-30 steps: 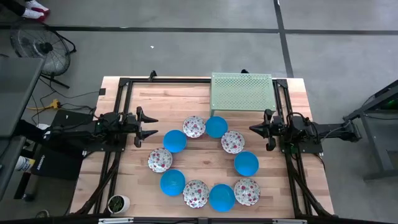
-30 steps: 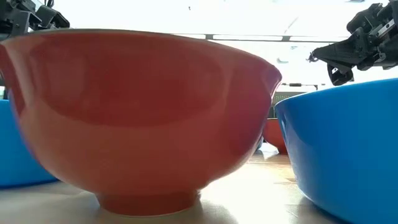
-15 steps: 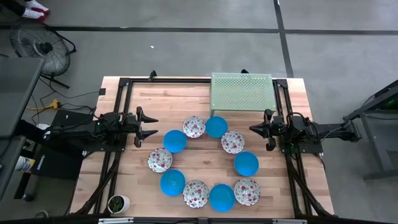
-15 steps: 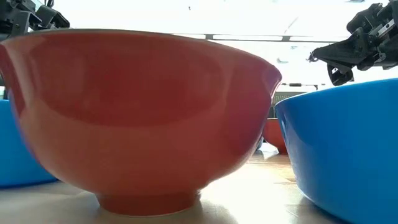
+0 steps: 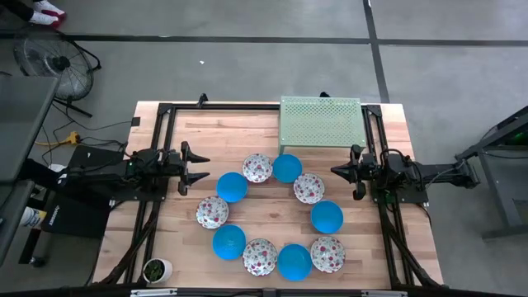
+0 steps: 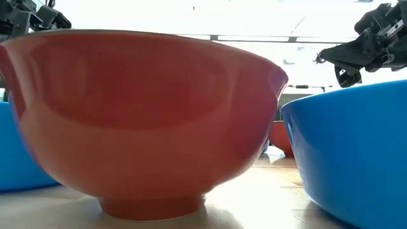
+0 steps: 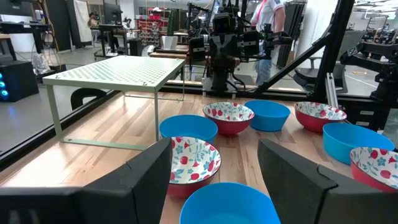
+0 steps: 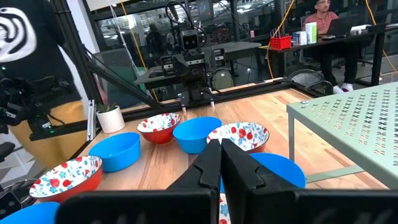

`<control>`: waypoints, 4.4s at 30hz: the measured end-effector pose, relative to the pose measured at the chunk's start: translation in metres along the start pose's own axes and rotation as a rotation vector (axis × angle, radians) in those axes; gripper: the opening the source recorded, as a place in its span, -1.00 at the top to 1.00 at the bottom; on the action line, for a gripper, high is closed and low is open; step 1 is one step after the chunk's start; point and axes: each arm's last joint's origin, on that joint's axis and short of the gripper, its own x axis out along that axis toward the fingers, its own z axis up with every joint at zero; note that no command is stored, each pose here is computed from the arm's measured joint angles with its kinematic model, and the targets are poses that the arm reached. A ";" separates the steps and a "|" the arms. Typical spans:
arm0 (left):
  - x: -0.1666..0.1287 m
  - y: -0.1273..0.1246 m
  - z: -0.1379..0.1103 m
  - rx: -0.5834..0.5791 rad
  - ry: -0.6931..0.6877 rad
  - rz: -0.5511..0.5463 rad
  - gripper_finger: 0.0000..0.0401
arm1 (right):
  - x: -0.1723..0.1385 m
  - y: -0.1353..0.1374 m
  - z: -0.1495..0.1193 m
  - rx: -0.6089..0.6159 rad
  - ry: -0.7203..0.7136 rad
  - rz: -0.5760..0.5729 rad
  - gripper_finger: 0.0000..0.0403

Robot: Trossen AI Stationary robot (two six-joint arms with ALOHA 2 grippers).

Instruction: Pick & Place Mini bowls

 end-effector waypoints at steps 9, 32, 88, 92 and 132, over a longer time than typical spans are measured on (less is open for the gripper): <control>0.000 0.000 0.000 0.000 0.000 0.000 -0.16 | 0.000 0.000 0.000 0.000 0.001 0.000 1.00; 0.000 0.000 0.000 0.000 0.000 0.000 -0.16 | 0.000 0.000 0.000 0.000 0.001 0.000 1.00; 0.000 0.000 0.000 0.000 0.000 0.000 -0.16 | 0.000 0.000 0.002 -0.234 -0.027 -0.024 1.00; 0.000 0.000 0.000 0.000 0.000 0.000 -0.16 | 0.000 -0.001 0.003 -0.082 -0.039 -0.059 1.00; 0.000 0.000 0.000 0.000 0.000 0.000 -0.16 | 0.059 0.030 0.112 0.490 0.748 -0.341 1.00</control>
